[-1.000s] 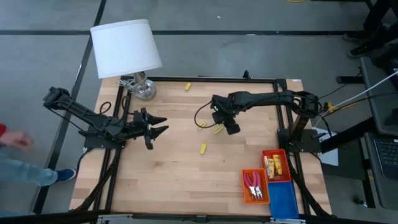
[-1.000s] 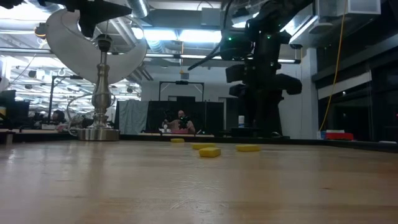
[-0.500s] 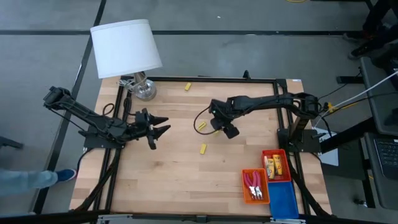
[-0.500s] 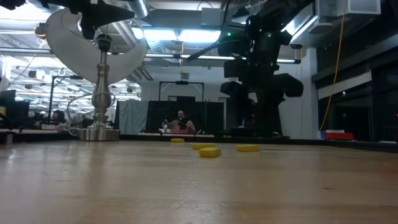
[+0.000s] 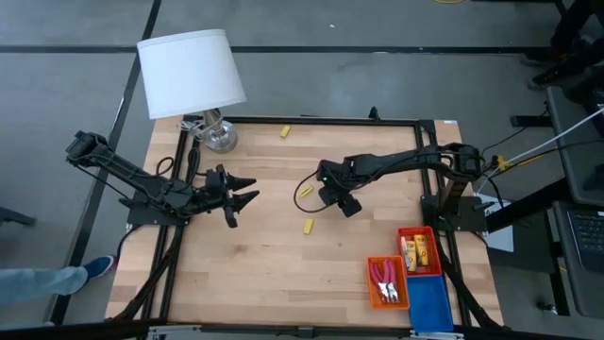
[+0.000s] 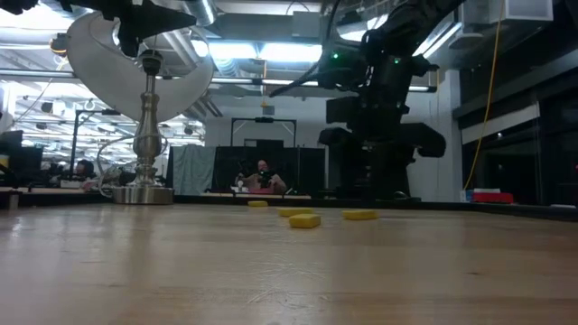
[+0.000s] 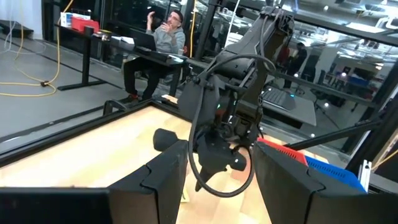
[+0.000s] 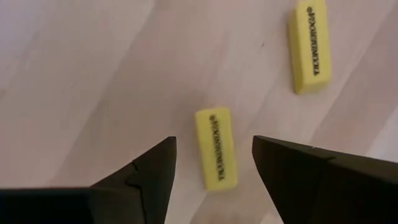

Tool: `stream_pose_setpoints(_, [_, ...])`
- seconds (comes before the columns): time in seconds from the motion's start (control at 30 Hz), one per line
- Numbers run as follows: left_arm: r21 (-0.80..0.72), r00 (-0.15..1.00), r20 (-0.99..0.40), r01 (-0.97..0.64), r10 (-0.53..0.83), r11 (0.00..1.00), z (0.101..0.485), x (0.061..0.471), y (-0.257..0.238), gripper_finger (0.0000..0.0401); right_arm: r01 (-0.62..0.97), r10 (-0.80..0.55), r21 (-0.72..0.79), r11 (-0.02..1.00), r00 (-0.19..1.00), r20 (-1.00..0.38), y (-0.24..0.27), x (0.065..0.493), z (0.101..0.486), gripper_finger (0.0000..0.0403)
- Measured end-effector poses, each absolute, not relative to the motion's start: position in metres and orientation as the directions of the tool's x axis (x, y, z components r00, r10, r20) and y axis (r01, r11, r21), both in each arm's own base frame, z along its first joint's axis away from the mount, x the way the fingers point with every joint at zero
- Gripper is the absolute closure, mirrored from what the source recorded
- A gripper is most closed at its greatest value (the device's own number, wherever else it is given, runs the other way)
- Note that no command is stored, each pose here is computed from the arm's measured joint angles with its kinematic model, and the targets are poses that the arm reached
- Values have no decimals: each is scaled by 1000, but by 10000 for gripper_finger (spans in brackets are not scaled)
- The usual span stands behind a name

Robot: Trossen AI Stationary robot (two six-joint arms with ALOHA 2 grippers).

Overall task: Pick & Place School Supplies
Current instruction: Put the yellow eraser into the blue basket

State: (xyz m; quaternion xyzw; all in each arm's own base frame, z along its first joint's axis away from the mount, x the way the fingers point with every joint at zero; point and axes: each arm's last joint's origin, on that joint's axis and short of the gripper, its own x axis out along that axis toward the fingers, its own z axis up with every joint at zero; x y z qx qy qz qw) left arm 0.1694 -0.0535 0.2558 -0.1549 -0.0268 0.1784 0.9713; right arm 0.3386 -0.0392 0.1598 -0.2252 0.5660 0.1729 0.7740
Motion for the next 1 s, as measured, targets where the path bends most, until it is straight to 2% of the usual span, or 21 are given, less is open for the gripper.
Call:
stream_pose_setpoints(0.27, [-317, 941, 4, -320, 338, 893, 257, 169, -54, 220, -503, -12, -142, 853, 253, -967, -40, 341, 145, 191])
stream_pose_setpoints(0.63, [-318, 942, 5, -317, 336, 893, 257, 169, -54, 221, -496, -16, -147, 856, 257, -966, -42, 342, 144, 193])
stream_pose_setpoints(0.77, [-318, 942, 5, -317, 336, 893, 257, 169, -54, 221, -495, -16, -147, 856, 258, -966, -42, 342, 144, 210])
stream_pose_setpoints(1.0, [-324, 942, 5, -316, 336, 891, 257, 169, -54, 221, -462, 11, -115, 879, 261, -965, -41, 342, 144, 264])
